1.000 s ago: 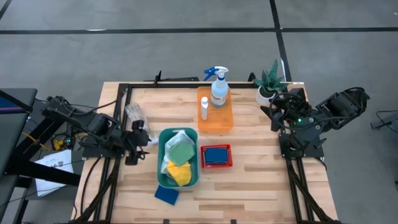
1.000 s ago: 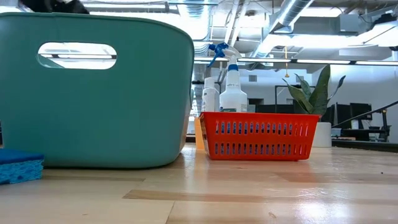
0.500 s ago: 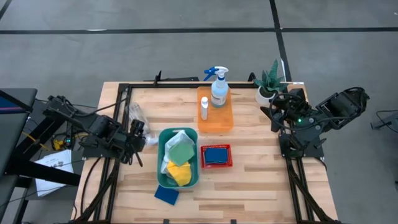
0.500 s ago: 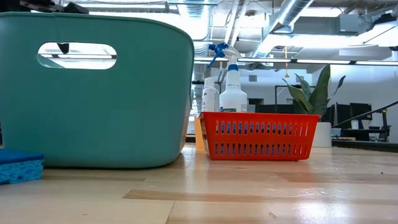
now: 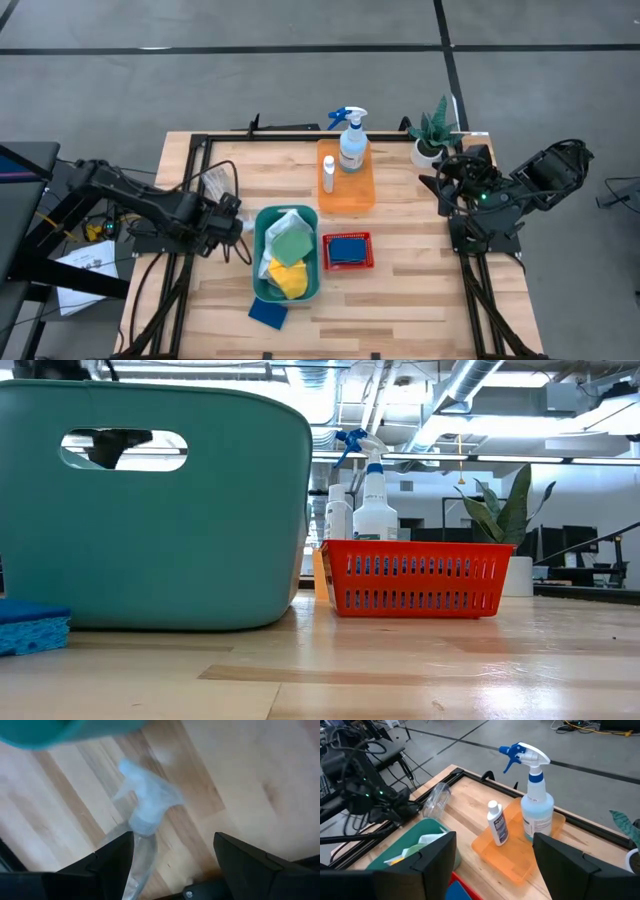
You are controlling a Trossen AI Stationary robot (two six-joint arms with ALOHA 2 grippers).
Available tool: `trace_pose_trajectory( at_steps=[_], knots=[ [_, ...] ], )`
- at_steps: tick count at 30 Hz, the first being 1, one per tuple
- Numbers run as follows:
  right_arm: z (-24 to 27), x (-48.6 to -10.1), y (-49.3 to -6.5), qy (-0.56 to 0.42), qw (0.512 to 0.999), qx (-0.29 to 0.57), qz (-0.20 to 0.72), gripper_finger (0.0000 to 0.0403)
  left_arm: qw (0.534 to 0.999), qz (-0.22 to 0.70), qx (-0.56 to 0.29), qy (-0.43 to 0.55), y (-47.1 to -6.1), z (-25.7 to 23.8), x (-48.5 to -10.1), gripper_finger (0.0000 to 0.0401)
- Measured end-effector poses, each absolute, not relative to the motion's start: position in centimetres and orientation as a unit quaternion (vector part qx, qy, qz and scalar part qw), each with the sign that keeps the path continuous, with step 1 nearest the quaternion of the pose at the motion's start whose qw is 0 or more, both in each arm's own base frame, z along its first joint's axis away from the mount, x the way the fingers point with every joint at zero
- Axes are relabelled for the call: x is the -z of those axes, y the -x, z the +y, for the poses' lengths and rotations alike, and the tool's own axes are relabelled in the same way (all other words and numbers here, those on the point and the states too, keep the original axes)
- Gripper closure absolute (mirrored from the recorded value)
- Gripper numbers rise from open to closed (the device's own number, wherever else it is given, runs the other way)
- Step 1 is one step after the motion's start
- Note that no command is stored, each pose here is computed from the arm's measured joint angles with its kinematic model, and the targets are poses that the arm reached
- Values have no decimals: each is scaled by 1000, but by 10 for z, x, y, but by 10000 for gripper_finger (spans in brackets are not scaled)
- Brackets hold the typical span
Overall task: Pick & Place Kitchen Items
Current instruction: Put the transparent spray bottle into the orange bin
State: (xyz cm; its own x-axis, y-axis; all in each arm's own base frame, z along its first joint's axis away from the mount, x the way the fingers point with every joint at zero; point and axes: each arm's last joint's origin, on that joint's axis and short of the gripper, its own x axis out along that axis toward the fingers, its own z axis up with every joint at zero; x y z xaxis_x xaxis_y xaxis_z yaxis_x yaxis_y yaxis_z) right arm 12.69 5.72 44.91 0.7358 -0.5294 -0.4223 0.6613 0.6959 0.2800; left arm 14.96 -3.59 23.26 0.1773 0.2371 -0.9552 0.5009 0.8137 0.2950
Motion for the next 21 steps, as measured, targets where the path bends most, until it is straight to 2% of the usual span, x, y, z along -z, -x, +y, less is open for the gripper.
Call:
trace_pose_trajectory(
  at_steps=[10,21],
  knots=[
    [58,-450,-128,-217,908,326,152,148,705,638,88,-296,-149,-16,-192,132],
    [58,-451,-129,-223,907,324,149,148,713,634,79,-288,-151,6,-173,132]
  ],
)
